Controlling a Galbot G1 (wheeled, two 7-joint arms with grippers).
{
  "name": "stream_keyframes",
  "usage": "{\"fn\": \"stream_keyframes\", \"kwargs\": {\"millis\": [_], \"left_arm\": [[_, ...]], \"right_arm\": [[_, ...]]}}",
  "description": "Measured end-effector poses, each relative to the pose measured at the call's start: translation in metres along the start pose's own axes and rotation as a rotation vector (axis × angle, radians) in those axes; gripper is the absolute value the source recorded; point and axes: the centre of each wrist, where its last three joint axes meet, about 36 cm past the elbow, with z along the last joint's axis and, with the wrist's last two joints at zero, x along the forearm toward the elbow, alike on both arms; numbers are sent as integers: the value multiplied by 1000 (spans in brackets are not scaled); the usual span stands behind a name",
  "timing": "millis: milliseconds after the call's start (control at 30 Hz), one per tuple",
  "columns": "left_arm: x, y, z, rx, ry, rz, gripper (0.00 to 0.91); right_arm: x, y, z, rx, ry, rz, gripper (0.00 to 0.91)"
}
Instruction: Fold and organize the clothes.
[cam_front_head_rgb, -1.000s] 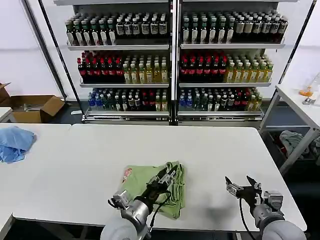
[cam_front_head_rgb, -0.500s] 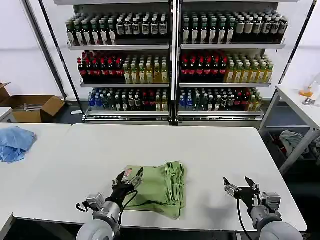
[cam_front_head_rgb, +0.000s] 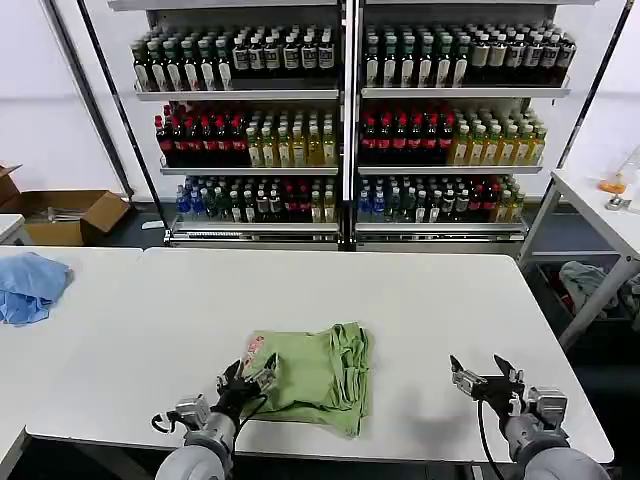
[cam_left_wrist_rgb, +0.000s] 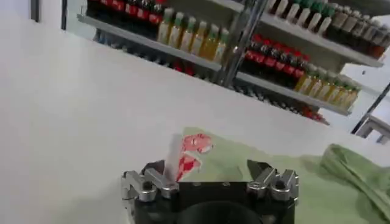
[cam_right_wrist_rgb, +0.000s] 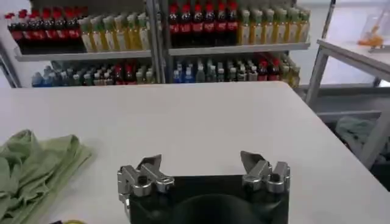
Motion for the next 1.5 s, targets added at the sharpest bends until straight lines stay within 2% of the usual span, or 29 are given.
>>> {"fn": "stream_keyframes", "kwargs": {"millis": [33, 67, 100, 133, 167, 500, 767, 1300, 1500], "left_arm": [[-1, 1, 1, -6, 5, -4, 907], [-1, 2, 1, -10, 8, -5, 856], [-1, 2, 2, -13, 11, -5, 302], [-1, 2, 2, -14, 15, -4, 71], [0, 2, 3, -14, 17, -3, 30], [8, -6, 7, 81, 35, 56, 20], [5, -2, -2, 170, 4, 87, 20], [3, 4, -8, 462, 10, 168, 30], [6, 10, -24, 514, -20, 179, 20]], "right_arm": [[1, 0, 0, 0, -1, 1, 907], [1, 0, 0, 0, -1, 1, 907], [2, 0, 0, 0, -1, 1, 907], [2, 0, -1, 0, -2, 2, 907], [2, 0, -1, -1, -2, 3, 907], [6, 2, -1, -5, -7, 7, 907], [8, 2, -1, -7, -6, 9, 907], [13, 1, -5, 2, -16, 9, 907], [14, -1, -8, 5, -20, 8, 907]]}}
